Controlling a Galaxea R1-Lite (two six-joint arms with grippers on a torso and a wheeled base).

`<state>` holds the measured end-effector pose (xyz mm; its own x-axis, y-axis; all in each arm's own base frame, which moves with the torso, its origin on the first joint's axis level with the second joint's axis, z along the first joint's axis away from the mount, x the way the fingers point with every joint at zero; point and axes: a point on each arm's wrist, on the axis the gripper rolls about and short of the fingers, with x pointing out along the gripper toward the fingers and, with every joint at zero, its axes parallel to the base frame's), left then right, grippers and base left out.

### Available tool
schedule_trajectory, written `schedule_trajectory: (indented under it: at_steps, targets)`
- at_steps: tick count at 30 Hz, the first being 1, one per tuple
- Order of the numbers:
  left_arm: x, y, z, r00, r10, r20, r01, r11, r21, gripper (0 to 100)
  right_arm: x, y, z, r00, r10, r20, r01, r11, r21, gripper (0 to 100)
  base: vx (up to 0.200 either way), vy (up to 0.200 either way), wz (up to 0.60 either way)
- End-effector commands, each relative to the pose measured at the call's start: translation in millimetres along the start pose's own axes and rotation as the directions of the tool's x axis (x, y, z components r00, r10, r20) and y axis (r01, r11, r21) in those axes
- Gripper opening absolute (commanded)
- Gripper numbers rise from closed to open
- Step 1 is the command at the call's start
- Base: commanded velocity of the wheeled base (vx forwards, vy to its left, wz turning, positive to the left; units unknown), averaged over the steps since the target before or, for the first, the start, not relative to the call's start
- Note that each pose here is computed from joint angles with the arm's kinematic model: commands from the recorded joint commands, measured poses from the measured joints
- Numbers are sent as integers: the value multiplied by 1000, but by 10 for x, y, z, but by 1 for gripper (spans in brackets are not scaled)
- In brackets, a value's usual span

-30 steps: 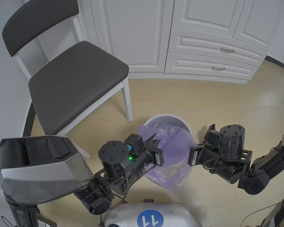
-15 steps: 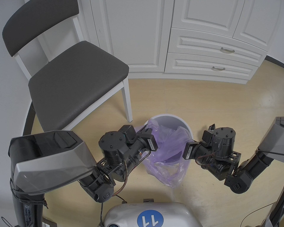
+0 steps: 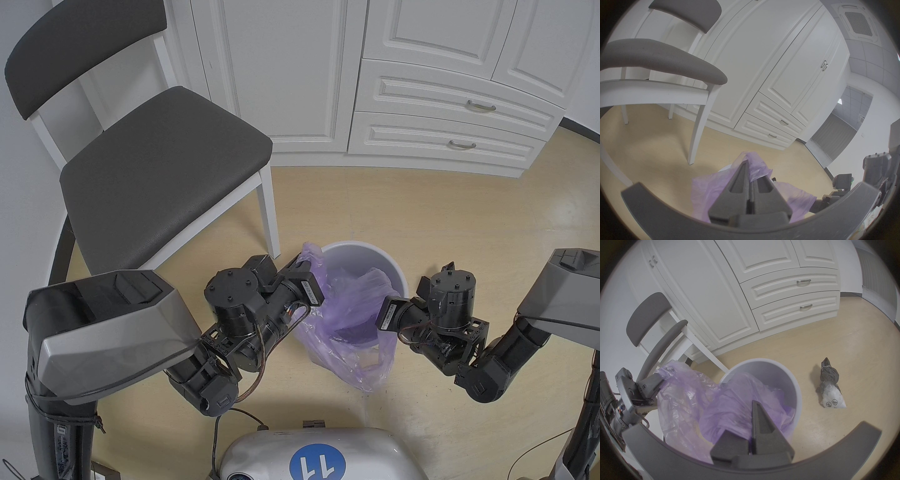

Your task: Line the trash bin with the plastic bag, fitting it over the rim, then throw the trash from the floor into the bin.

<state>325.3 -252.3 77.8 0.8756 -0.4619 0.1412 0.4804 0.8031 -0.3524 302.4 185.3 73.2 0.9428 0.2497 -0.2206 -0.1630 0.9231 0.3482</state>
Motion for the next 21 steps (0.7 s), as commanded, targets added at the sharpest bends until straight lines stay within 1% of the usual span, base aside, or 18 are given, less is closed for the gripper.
schedule_trajectory:
  at_steps: [1,4,8,9,13,16,21]
  targets:
    - [57,52,-71,1000,11,-1,-11,1000,-6,0,87,-46,-44,1000,-17,-4,17,1000,4,0,0,0,0]
    - [89,118,-71,999,36,6,-36,999,-4,0,137,-64,-35,1000,-23,3,23,999,25,0,0,0,0]
    - [100,141,-63,999,41,9,-41,999,-5,0,164,-67,-60,1000,-25,-1,25,999,39,0,0,0,0]
    - [118,168,-106,999,47,3,-47,999,-4,0,198,-66,-66,1000,-27,2,27,998,51,0,0,0,0]
    - [147,197,-142,999,54,0,-54,999,-2,0,221,-100,-72,999,-37,2,37,998,52,0,0,0,0]
    - [176,246,-112,998,68,7,-68,998,-1,0,237,-111,-49,999,-40,9,40,998,55,0,0,0,0]
    - [180,258,-101,997,79,16,-79,997,-6,0,245,-126,-45,999,-45,9,44,997,55,0,0,0,0]
